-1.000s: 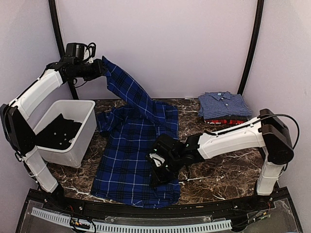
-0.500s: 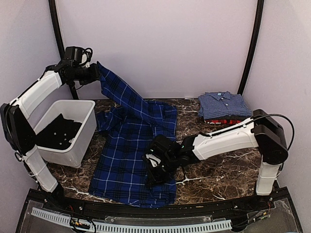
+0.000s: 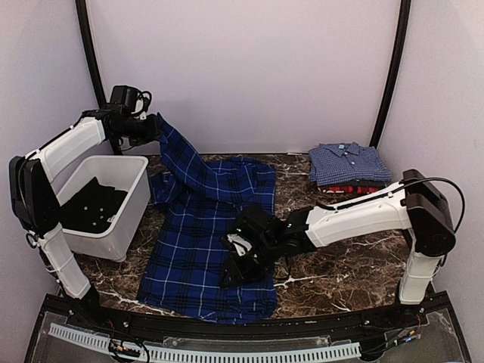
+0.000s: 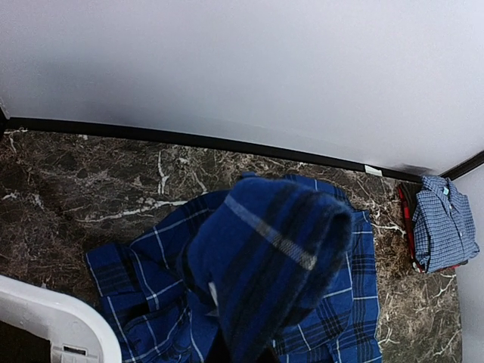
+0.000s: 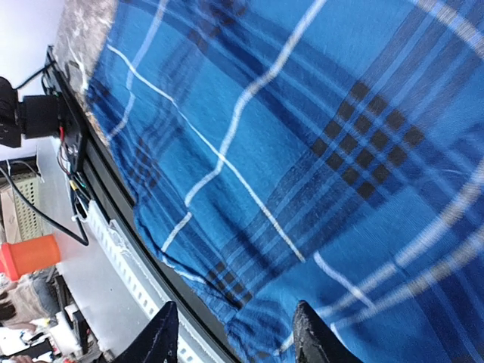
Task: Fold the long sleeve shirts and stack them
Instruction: Fold the flattened shirt at the center of the board, then smooth out the 1/3-folded shirt at the center of the board.
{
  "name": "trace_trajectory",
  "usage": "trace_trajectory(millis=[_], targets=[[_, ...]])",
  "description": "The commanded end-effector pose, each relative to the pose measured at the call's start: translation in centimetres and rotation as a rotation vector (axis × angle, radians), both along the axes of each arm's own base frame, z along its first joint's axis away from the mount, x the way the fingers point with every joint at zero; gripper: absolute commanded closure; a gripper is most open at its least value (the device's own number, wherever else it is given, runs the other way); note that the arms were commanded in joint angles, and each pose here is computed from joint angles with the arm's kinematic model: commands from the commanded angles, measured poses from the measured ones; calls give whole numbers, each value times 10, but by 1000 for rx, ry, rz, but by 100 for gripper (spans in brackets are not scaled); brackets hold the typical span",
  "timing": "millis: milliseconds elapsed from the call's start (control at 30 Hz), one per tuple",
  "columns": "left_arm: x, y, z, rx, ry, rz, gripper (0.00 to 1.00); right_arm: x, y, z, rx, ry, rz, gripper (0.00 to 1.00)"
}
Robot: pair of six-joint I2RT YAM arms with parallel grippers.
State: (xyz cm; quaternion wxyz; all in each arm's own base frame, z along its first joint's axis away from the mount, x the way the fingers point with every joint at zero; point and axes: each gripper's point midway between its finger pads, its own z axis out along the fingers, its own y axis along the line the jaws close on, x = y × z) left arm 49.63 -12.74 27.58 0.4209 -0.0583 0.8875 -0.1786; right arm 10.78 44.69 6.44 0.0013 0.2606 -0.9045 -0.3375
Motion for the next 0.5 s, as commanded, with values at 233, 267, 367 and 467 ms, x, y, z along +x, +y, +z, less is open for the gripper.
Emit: trace_trajectory(millis=[233, 267, 367, 467], targets=[[1, 4, -1, 13, -6, 6, 100, -3, -87, 12, -184, -264, -79, 57], [1, 4, -3, 13, -3, 5, 100, -8, -91, 11, -196, -272, -75, 57], [1, 3, -3, 10, -3, 4, 100, -18, -103, 6, -225, -301, -80, 60], [2, 3, -4, 8, -2, 3, 100, -21, -112, -1, -267, -340, -88, 63]])
